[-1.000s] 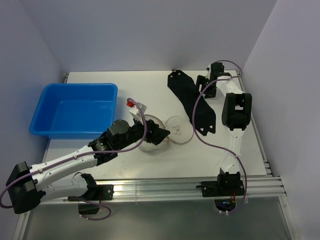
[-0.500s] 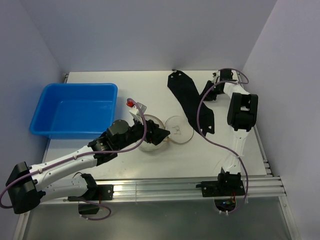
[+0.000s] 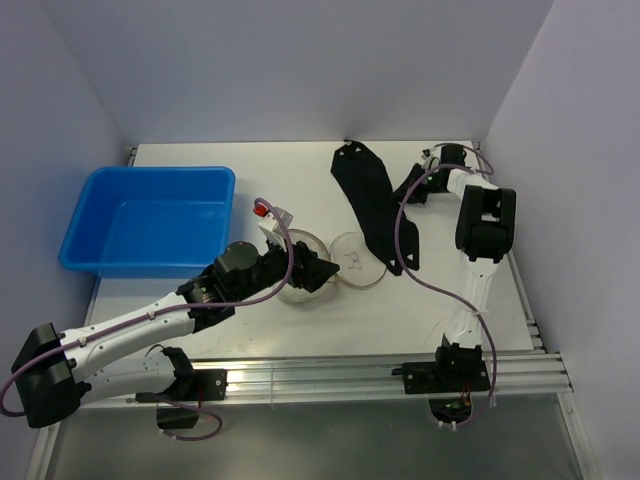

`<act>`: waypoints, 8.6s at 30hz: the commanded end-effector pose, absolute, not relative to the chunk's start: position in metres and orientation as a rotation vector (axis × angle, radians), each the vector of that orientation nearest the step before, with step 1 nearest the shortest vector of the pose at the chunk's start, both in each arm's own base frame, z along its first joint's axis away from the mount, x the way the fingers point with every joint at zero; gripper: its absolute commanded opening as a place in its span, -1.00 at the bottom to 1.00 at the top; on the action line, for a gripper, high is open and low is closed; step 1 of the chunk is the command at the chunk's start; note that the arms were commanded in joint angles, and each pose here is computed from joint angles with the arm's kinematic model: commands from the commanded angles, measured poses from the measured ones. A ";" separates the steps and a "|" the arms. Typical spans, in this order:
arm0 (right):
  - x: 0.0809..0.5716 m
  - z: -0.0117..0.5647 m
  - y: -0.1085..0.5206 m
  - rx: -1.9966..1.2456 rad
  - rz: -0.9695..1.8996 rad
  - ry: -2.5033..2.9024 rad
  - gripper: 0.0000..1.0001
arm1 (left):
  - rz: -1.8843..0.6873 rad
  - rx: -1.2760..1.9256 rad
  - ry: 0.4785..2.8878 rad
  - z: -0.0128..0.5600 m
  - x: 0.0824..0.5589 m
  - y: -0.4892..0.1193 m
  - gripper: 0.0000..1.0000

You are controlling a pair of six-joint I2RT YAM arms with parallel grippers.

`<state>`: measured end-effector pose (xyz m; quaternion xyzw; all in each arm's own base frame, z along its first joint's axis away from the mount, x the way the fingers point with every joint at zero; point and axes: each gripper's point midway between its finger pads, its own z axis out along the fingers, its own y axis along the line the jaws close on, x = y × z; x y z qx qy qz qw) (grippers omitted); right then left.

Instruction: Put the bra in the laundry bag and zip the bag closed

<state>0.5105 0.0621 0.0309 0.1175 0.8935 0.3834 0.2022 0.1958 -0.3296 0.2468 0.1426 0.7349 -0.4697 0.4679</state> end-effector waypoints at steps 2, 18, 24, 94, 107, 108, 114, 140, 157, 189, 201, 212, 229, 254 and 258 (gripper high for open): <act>0.517 0.069 0.066 0.261 1.161 2.292 -1.00 | -1.176 0.335 1.768 0.254 0.196 -0.332 0.70; 0.392 0.325 0.128 -0.094 1.319 1.491 -1.00 | -1.128 0.360 1.716 0.284 0.210 -0.341 0.76; 0.321 0.364 0.154 -0.218 1.278 1.381 -1.00 | -1.060 0.340 1.644 0.314 0.215 -0.324 0.79; 0.137 0.333 0.235 -0.880 1.278 1.496 0.99 | -1.123 0.757 1.473 0.363 0.112 -0.314 -1.00; 0.143 0.321 0.238 -0.799 1.192 1.560 0.96 | -0.961 0.730 1.608 0.338 0.143 -0.331 -1.00; 0.141 0.331 0.233 -0.781 1.175 1.522 0.97 | -0.952 0.714 1.608 0.339 0.145 -0.329 -1.00; 0.124 0.352 0.229 -0.795 1.220 1.444 0.97 | -0.973 0.693 1.624 0.330 0.153 -0.326 -1.00; 0.144 0.300 0.256 -0.802 1.299 1.582 -1.00 | -0.994 0.618 1.608 0.341 0.165 -0.325 -0.63; 0.237 0.403 0.230 -0.366 0.980 1.436 -1.00 | -0.714 -0.156 1.828 0.250 0.265 -0.190 0.34; 0.246 0.314 0.252 -0.692 1.128 1.583 -1.00 | -0.806 -0.035 1.929 0.196 0.289 -0.234 -1.00; 0.295 0.262 0.269 -0.796 1.044 1.733 -1.00 | -0.858 -0.021 1.869 0.207 0.284 -0.235 -1.00; 0.310 0.200 0.288 -0.905 0.761 1.906 -1.00 | -0.945 0.002 1.803 0.233 0.287 -0.250 -1.00; 0.332 0.265 0.297 -0.894 0.580 1.634 -1.00 | -0.968 0.091 1.859 0.223 0.279 -0.263 -0.99; 0.200 0.214 0.326 -0.817 1.257 1.711 -1.00 | -0.992 0.076 1.772 0.246 0.281 -0.262 -1.00; 0.186 0.229 0.328 -0.853 1.330 1.637 -1.00 | -1.080 0.150 1.749 0.248 0.270 -0.274 -1.00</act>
